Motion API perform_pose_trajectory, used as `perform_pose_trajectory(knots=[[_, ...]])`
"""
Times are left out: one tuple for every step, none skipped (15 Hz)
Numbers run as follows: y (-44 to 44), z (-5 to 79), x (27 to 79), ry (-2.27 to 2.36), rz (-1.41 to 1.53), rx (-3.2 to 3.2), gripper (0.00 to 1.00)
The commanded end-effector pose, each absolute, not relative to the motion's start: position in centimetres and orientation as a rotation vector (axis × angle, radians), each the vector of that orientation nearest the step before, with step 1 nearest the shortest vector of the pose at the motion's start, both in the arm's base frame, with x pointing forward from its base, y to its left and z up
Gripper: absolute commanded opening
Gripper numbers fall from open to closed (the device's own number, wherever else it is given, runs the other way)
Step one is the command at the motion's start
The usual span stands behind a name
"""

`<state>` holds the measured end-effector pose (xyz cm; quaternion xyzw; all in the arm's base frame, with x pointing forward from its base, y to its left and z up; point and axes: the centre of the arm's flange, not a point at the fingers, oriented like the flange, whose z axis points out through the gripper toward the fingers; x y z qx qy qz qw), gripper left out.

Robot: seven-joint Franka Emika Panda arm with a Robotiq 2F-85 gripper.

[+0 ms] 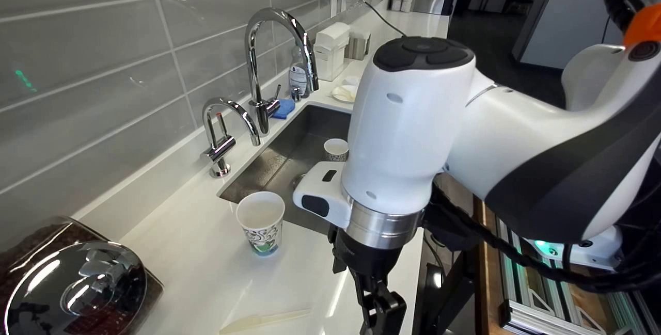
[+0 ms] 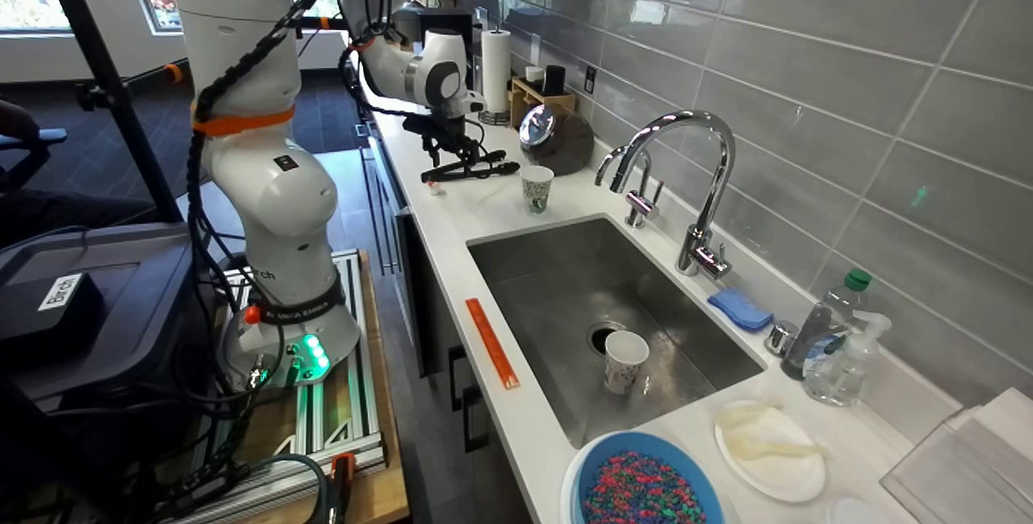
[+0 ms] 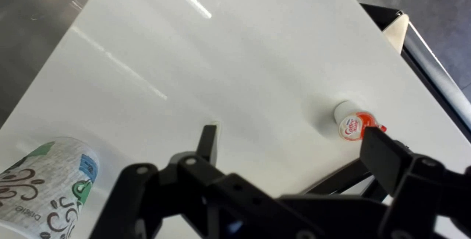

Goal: Pick up the plastic knife and put it on the white plate on the right

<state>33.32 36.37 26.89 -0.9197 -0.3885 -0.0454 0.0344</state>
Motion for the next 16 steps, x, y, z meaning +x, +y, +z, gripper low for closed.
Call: perform_pose_trajectory(knots=[[36.3, 26.8, 33.3, -1.194, -0.138, -2.828, 1.0], [36.3, 26.9, 33.4, -1.194, -0.14, -2.828, 1.0], [36.4, 27.0, 33.3, -1.194, -0.144, -2.827, 1.0], [36.4, 27.1, 33.4, -1.194, -0.147, -2.827, 1.0], [36.7, 26.7, 33.7, -1.206, -0.161, -2.822, 1.0], [37.3, 26.0, 34.3, -1.202, -0.171, -2.827, 1.0], [37.6, 25.7, 34.7, -1.216, -0.183, -2.822, 1.0], [38.0, 25.4, 35.2, -1.23, -0.207, -2.813, 1.0], [38.4, 25.1, 35.7, -1.242, -0.225, -2.814, 1.0], [38.7, 24.8, 36.3, -1.257, -0.238, -2.82, 1.0], [39.0, 24.5, 37.0, -1.275, -0.244, -2.811, 1.0], [39.3, 24.1, 37.6, -1.286, -0.235, -2.811, 1.0], [39.6, 23.6, 38.4, -1.299, -0.23, -2.806, 1.0], [40.0, 23.3, 39.0, -1.305, -0.223, -2.803, 1.0], [40.4, 22.7, 39.6, -1.312, -0.217, -2.794, 1.0], [40.8, 22.4, 40.1, -1.315, -0.21, -2.79, 1.0]])
